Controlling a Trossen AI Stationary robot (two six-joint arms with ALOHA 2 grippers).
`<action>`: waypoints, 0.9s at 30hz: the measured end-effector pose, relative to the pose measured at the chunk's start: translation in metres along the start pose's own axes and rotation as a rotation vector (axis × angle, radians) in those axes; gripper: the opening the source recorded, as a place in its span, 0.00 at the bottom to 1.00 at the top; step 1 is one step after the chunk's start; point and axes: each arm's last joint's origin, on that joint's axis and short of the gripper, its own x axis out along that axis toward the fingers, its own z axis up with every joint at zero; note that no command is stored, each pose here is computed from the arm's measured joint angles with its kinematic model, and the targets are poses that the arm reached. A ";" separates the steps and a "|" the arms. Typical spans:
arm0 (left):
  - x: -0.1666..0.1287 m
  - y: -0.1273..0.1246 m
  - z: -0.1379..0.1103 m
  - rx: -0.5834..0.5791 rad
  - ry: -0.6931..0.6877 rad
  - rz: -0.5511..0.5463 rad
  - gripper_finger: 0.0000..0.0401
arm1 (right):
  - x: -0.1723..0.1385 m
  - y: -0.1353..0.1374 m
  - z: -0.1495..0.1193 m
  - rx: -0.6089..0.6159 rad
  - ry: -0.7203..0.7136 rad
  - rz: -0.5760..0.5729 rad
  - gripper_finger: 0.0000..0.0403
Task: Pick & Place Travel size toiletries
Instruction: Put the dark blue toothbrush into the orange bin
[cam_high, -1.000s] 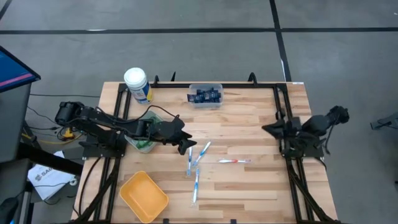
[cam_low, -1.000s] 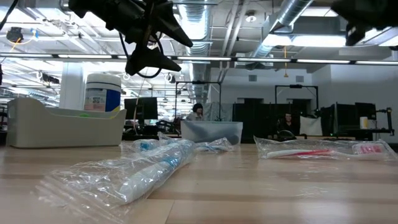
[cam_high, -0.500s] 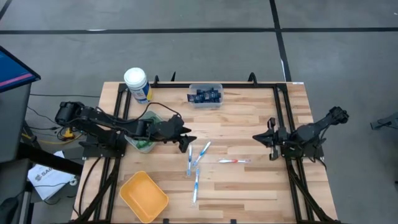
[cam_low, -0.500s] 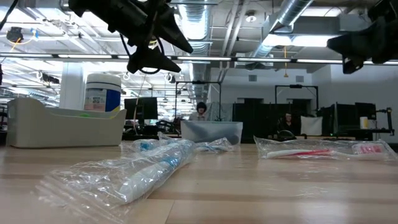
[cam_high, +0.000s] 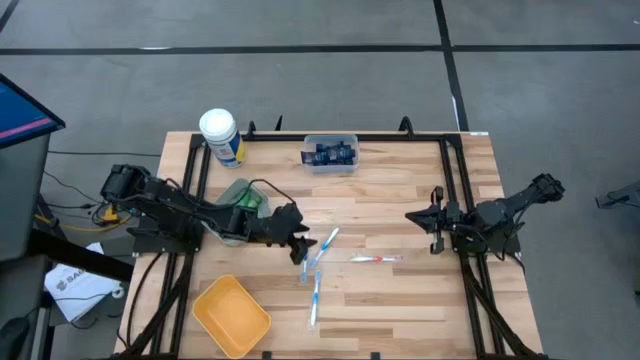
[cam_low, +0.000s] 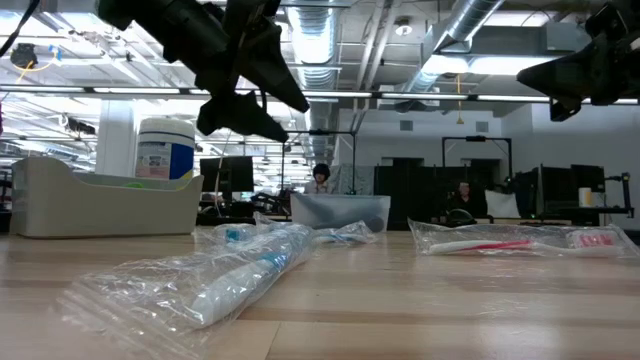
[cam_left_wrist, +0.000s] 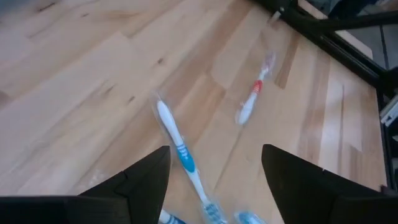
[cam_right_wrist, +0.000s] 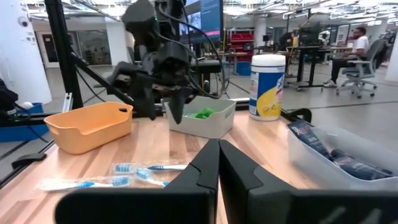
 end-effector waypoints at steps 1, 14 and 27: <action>0.000 -0.003 0.001 0.009 0.005 -0.001 0.61 | 0.000 0.000 0.000 0.000 0.000 -0.003 0.00; 0.002 -0.013 0.007 0.667 0.087 -0.090 0.61 | 0.000 0.000 0.000 0.000 0.000 -0.003 0.00; 0.043 0.000 -0.028 1.051 0.310 -0.228 0.82 | 0.000 0.000 0.000 0.000 0.000 -0.003 0.00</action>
